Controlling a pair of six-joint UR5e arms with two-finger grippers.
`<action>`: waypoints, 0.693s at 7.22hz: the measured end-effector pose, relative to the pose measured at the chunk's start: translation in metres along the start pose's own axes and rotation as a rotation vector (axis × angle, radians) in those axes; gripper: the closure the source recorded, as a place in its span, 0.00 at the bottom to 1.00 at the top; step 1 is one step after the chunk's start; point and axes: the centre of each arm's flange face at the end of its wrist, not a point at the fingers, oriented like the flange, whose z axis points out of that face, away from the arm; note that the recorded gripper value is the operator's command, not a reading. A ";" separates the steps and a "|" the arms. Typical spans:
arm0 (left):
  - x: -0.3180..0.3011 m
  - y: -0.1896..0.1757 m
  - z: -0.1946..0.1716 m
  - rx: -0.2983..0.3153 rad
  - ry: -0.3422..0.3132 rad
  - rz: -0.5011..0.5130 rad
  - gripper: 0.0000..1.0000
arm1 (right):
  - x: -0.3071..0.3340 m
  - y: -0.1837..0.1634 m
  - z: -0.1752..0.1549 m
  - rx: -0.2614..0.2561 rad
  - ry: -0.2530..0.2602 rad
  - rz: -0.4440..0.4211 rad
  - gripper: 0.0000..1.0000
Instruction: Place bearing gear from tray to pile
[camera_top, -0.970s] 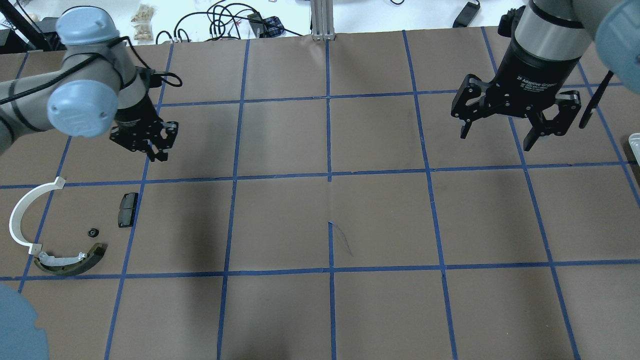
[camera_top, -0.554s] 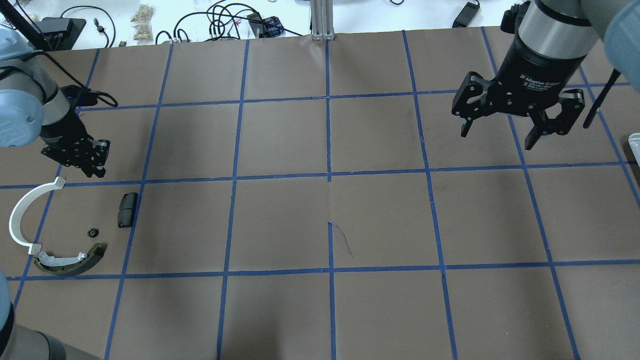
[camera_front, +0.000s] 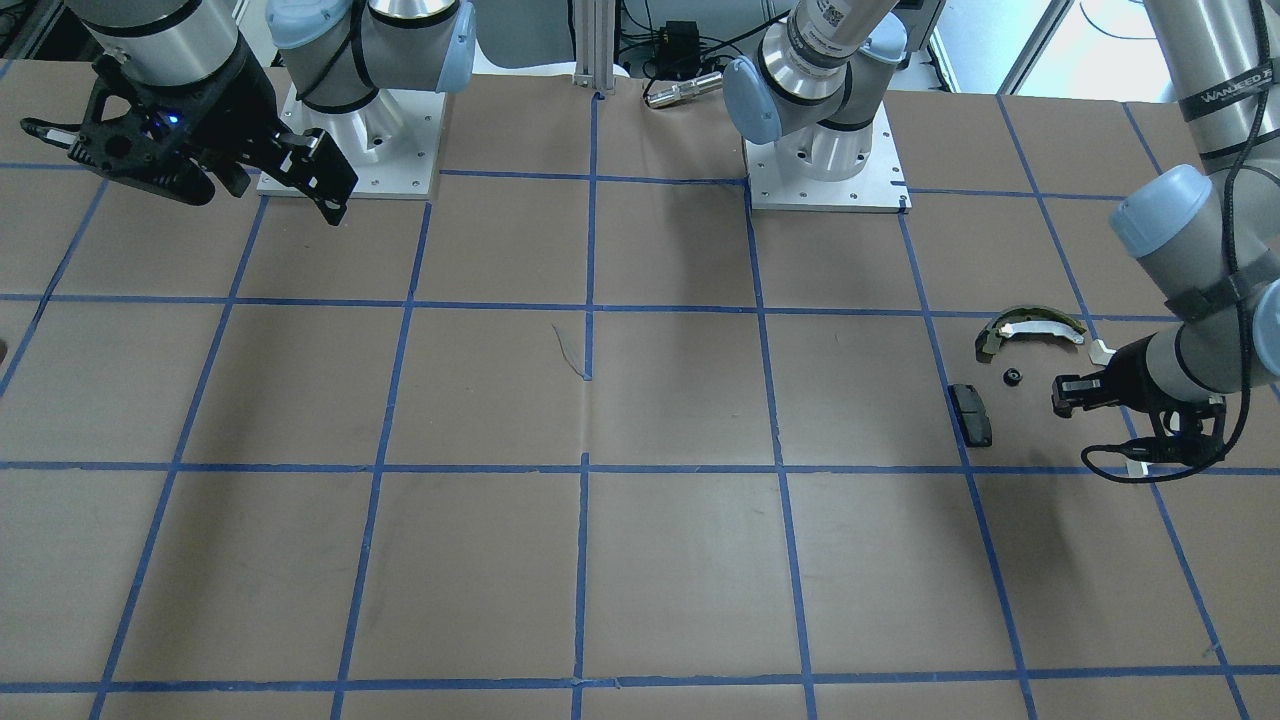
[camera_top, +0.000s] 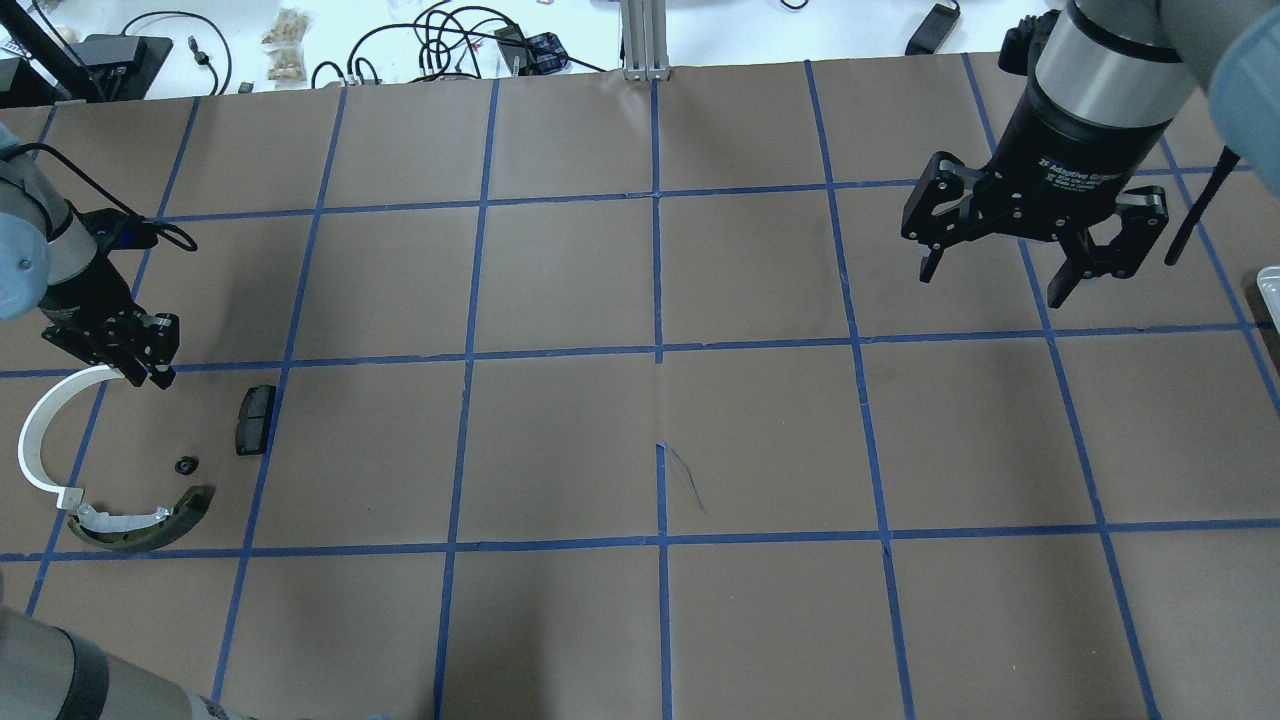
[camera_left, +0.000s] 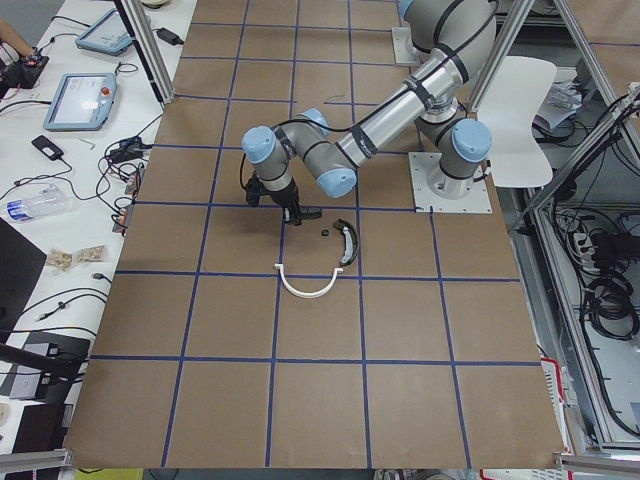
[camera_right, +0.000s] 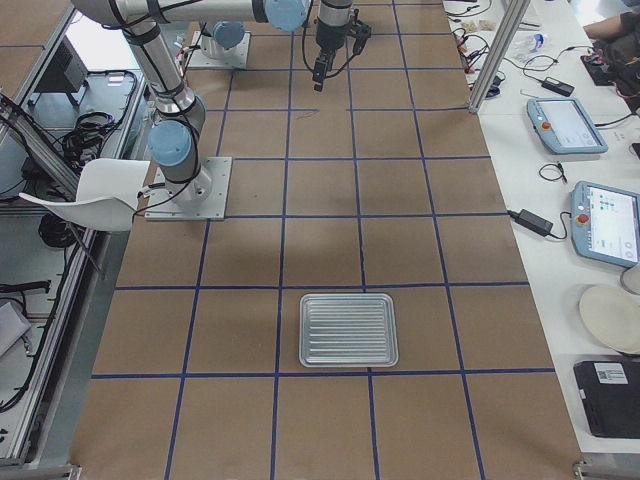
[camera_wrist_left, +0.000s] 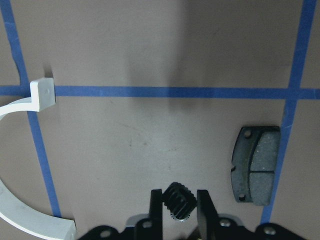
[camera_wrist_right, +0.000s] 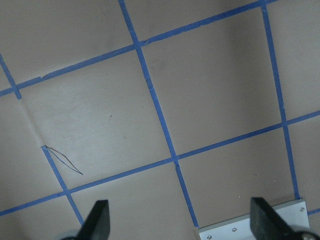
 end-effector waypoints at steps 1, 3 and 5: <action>-0.002 0.001 0.000 -0.008 -0.015 0.000 0.00 | 0.000 0.002 0.003 -0.004 -0.001 -0.003 0.00; -0.003 0.002 -0.009 0.000 -0.030 -0.003 0.00 | 0.000 0.005 0.004 -0.004 0.000 -0.005 0.00; 0.016 0.001 -0.045 0.025 -0.029 -0.009 0.00 | 0.001 0.007 0.002 0.001 -0.002 -0.005 0.00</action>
